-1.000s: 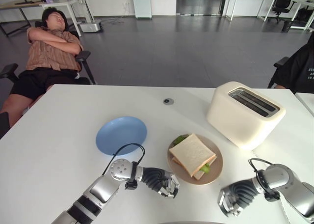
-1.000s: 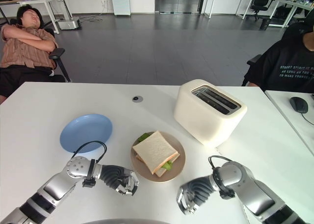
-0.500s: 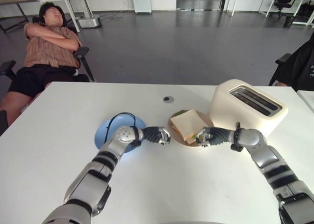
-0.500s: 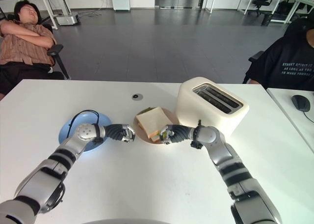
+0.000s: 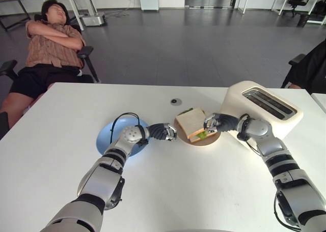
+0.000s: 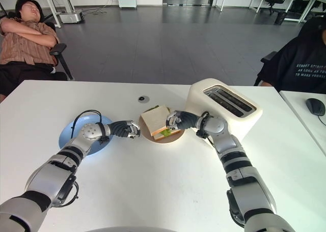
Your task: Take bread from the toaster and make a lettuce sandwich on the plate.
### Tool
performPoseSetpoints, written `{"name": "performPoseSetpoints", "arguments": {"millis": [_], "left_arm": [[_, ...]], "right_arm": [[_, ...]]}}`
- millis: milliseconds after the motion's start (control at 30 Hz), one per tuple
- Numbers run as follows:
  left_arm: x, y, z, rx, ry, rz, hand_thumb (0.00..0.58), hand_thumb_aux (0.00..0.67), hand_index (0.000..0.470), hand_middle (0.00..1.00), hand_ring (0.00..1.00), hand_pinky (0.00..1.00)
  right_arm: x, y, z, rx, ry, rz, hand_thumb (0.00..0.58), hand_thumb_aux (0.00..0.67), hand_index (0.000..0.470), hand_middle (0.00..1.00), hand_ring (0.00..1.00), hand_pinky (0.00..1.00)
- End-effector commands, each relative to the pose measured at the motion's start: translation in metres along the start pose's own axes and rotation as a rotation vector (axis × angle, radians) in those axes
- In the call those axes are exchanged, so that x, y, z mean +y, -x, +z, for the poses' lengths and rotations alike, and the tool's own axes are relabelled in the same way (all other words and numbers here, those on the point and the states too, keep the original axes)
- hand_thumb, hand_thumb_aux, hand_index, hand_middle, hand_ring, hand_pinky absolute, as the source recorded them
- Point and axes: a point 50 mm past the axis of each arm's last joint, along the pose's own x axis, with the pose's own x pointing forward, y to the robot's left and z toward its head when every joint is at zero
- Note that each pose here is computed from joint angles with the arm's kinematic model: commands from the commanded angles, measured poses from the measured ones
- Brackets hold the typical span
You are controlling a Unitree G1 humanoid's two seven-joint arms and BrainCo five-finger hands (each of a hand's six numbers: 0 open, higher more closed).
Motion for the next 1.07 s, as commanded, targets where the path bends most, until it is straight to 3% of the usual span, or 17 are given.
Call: {"name": "performPoseSetpoints", "arguments": {"millis": [33, 200, 233, 267, 300, 400, 467, 600, 1067], "left_arm": [[0.016, 0.013, 0.021, -0.132, -0.006, -0.024, 0.58, 0.67, 0.47, 1.0, 1.0, 1.0], [0.023, 0.052, 0.058, -0.487, 0.132, 0.123, 0.58, 0.67, 0.47, 1.0, 1.0, 1.0], [0.022, 0.063, 0.066, -0.576, 0.198, 0.203, 0.58, 0.67, 0.47, 1.0, 1.0, 1.0], [0.02, 0.073, 0.072, -0.637, 0.24, 0.279, 0.294, 0.2, 0.14, 1.0, 1.0, 1.0], [0.015, 0.082, 0.078, -0.694, 0.296, 0.366, 0.0, 0.0, 0.0, 0.0, 0.0, 0.0], [-0.006, 0.101, 0.093, -0.755, 0.395, 0.624, 0.0, 0.0, 0.0, 0.0, 0.0, 0.0], [-0.02, 0.107, 0.101, -0.768, 0.444, 0.737, 0.0, 0.0, 0.0, 0.0, 0.0, 0.0], [-0.04, 0.113, 0.111, -0.783, 0.499, 0.904, 0.0, 0.0, 0.0, 0.0, 0.0, 0.0], [-0.053, 0.108, 0.118, -0.794, 0.445, 0.98, 0.0, 0.0, 0.0, 0.0, 0.0, 0.0]], "right_arm": [[-0.024, 0.024, 0.032, -0.104, -0.01, -0.034, 0.58, 0.67, 0.47, 1.0, 1.0, 1.0], [-0.021, 0.06, 0.076, -0.344, -0.123, -0.147, 0.58, 0.67, 0.47, 1.0, 1.0, 1.0], [-0.017, 0.066, 0.086, -0.414, -0.153, -0.203, 0.505, 0.428, 0.3, 1.0, 1.0, 1.0], [-0.012, 0.071, 0.093, -0.463, -0.179, -0.255, 0.0, 0.0, 0.0, 0.4, 0.4, 0.4], [-0.007, 0.076, 0.098, -0.513, -0.216, -0.317, 0.0, 0.0, 0.0, 0.0, 0.0, 0.0], [0.012, 0.089, 0.107, -0.625, -0.337, -0.539, 0.0, 0.0, 0.0, 0.0, 0.0, 0.0], [0.028, 0.094, 0.109, -0.622, -0.277, -0.677, 0.0, 0.0, 0.0, 0.0, 0.0, 0.0], [0.063, 0.085, 0.109, -0.622, -0.237, -0.79, 0.0, 0.0, 0.0, 0.0, 0.0, 0.0], [0.084, 0.075, 0.103, -0.654, -0.258, -0.887, 0.0, 0.0, 0.0, 0.0, 0.0, 0.0]]}}
